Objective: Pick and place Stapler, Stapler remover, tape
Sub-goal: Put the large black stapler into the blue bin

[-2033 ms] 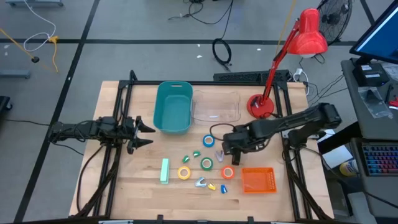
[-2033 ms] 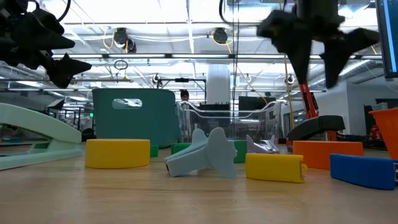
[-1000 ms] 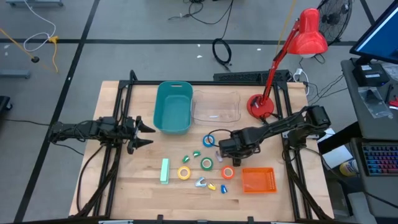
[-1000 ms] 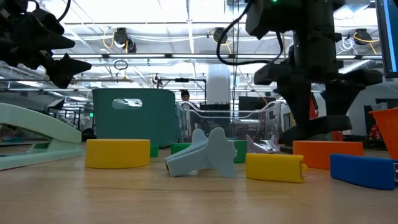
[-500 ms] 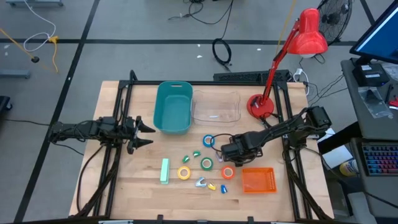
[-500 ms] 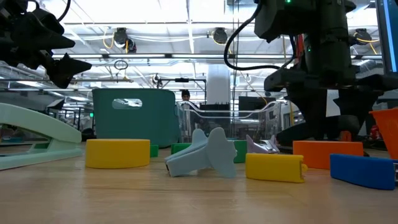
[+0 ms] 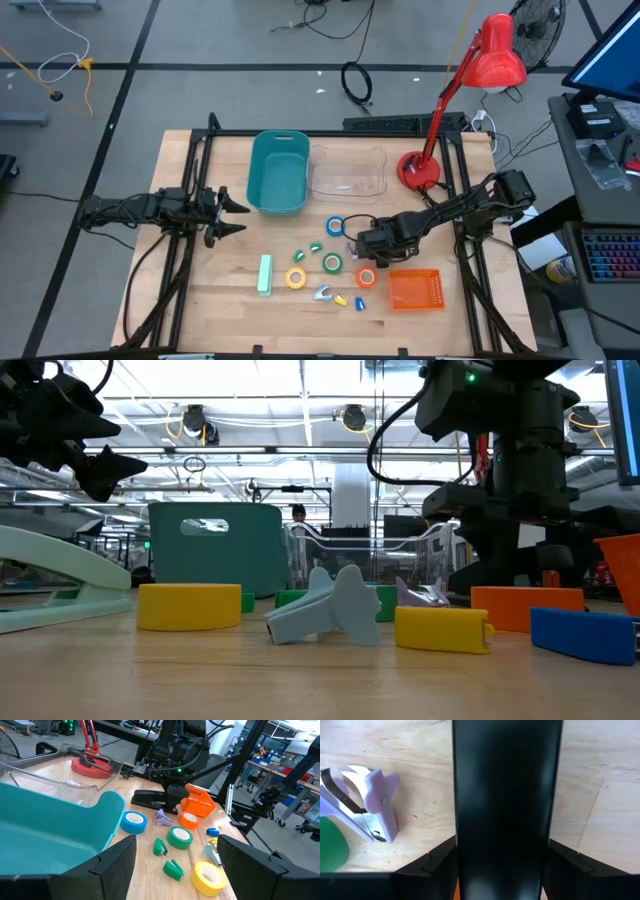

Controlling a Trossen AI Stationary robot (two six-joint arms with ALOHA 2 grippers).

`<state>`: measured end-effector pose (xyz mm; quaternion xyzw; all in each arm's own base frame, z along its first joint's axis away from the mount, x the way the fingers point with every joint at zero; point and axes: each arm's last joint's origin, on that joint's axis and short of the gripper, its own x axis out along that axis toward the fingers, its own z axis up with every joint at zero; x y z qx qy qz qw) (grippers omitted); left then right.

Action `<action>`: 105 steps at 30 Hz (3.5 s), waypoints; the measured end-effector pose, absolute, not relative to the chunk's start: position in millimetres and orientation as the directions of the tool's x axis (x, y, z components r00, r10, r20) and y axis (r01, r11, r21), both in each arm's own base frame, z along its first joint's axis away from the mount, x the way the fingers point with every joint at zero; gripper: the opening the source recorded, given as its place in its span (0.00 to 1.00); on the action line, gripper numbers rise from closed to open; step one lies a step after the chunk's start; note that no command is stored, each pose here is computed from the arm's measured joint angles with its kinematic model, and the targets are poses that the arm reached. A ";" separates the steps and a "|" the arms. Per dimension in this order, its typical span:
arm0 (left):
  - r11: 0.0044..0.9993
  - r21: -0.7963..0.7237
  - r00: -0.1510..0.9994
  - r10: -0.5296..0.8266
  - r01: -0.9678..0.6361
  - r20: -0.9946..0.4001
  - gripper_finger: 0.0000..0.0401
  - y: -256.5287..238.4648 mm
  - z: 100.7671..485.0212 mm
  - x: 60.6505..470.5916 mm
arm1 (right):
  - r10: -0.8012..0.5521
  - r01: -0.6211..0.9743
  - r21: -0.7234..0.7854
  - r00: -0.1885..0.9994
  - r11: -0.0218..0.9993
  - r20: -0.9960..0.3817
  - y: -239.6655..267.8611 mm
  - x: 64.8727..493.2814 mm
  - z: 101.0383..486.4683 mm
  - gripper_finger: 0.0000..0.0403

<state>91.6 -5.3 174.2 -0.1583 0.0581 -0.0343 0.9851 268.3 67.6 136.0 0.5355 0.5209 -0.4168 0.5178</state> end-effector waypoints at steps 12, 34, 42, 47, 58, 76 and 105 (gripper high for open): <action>0.946 -0.319 0.991 -0.086 0.049 -0.103 0.70 -5.3 174.2 91.5 | 0.115 0.971 0.141 0.120 0.196 -0.986 67.7 269.2 135.2 0.54; 0.885 -0.465 0.991 -0.087 0.029 -0.104 0.70 -5.3 174.2 91.6 | 0.111 0.982 0.129 0.114 0.139 -0.987 67.5 268.5 134.5 0.37; 0.849 -0.528 0.991 -0.087 0.020 -0.103 0.70 -5.3 174.2 91.6 | 0.107 0.980 0.143 0.129 0.137 -0.986 67.2 268.0 138.1 0.37; 0.845 -0.535 0.991 -0.087 0.021 -0.098 0.70 -5.3 174.8 91.6 | 0.059 0.975 0.175 0.168 0.135 -0.984 64.6 262.8 150.4 0.37; 0.837 -0.542 0.996 -0.086 0.079 0.012 0.70 -5.3 185.3 92.1 | 0.056 0.929 0.319 0.314 0.186 -0.948 67.9 253.0 186.1 0.37; 0.801 -0.596 0.999 -0.035 0.052 0.040 0.70 -3.8 188.1 92.1 | 0.016 0.563 0.741 0.792 0.366 -0.610 88.7 290.9 244.8 0.37; 0.739 -0.665 0.972 0.061 0.108 0.225 0.70 -2.0 213.9 112.5 | -0.176 0.378 0.461 0.889 0.803 -0.422 18.2 425.1 300.7 0.37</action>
